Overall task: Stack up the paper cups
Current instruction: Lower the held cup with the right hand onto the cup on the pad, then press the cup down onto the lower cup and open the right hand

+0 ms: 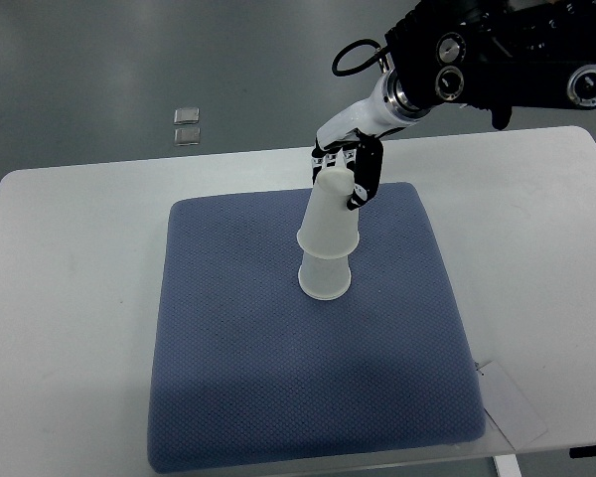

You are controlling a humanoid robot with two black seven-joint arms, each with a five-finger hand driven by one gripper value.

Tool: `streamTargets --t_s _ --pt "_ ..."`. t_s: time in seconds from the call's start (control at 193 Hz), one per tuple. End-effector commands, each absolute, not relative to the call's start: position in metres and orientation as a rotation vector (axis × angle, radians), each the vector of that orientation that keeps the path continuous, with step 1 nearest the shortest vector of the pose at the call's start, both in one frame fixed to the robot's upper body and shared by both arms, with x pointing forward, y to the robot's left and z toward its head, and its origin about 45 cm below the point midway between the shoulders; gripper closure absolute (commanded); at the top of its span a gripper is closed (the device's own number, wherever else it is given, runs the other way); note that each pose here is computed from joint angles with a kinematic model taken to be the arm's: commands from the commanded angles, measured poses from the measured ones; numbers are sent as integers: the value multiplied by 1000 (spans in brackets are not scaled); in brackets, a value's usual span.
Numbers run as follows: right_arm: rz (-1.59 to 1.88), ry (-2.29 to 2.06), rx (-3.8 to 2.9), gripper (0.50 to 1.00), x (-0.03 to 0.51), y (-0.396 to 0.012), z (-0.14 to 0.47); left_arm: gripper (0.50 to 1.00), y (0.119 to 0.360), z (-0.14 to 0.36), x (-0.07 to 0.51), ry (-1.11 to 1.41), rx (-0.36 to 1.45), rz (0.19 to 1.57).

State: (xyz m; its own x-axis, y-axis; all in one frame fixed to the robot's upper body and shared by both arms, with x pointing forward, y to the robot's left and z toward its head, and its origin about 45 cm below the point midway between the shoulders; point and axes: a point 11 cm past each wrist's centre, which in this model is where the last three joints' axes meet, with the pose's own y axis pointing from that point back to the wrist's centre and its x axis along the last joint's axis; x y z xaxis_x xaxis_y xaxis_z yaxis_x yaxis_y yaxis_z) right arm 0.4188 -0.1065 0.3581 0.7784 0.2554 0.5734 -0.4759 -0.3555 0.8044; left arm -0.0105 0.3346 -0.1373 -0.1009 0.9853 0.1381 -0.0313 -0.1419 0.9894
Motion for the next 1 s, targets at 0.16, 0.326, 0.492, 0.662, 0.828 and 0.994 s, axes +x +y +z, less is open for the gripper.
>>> streamTargets --t_s 0.16,0.326,0.492,0.662,0.828,0.994 --pt "760 -174 1784 879 419 -107 355 500 335 -137 -10 1184 1235 1405" --pt "756 -177 1787 877 419 -107 352 500 335 -137 -11 1183 1235 1404" --pt "754 -176 1790 877 418 -107 350 500 335 -137 -10 1184 1235 1405" --pt "750 -176 1793 879 418 -107 349 500 335 -137 -10 1184 1235 1405" --pt "737 -176 1798 879 418 -108 343 500 334 -137 -11 1184 1234 1403" --pt "729 -184 1804 877 417 -109 337 500 334 -137 -11 1184 1234 1403"
